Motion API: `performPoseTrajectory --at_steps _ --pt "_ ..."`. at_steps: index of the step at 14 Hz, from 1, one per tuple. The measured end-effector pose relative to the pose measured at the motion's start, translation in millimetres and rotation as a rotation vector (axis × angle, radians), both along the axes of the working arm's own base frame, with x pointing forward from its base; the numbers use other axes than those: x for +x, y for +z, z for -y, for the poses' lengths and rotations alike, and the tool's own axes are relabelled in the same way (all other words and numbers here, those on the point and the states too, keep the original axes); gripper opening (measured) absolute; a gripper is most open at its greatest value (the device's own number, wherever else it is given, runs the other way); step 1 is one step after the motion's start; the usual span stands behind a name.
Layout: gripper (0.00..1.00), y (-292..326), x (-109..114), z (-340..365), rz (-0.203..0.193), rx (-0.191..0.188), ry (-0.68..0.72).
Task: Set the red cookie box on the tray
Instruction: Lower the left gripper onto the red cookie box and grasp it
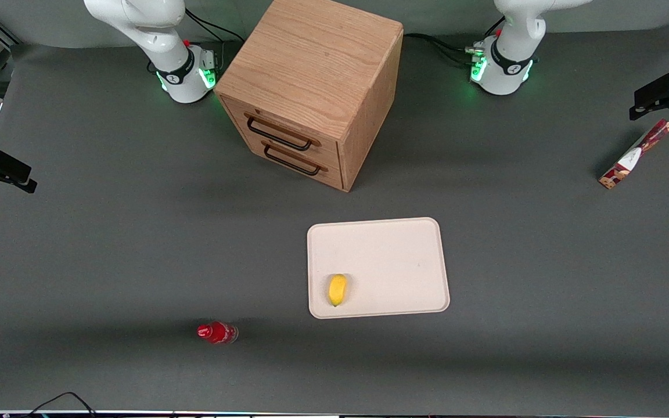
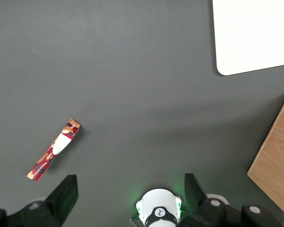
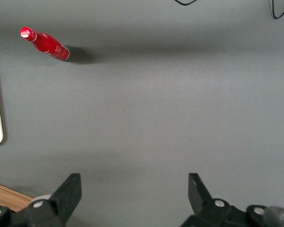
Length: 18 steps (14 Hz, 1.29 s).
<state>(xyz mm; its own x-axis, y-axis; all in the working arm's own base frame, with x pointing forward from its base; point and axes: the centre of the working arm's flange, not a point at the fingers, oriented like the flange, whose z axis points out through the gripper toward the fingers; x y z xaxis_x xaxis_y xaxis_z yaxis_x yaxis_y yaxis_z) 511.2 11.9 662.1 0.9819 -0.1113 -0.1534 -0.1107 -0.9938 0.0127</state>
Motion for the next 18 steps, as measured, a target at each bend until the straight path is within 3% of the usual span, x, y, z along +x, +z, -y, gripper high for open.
performPoseTrajectory --at_steps 4,6,7,12,15,18 --pt "1.00 -4 1 1 -0.008 0.020 0.008" --pt "1.00 -15 4 -21 -0.033 0.054 0.030" --pt "1.00 -25 7 -42 -0.047 0.048 0.008" --pt "1.00 -108 1 -196 -0.114 -0.068 -0.269" --pt "1.00 -185 -32 -268 -0.116 -0.143 -0.457" --pt "1.00 -265 -84 -317 -0.073 -0.190 -0.589"
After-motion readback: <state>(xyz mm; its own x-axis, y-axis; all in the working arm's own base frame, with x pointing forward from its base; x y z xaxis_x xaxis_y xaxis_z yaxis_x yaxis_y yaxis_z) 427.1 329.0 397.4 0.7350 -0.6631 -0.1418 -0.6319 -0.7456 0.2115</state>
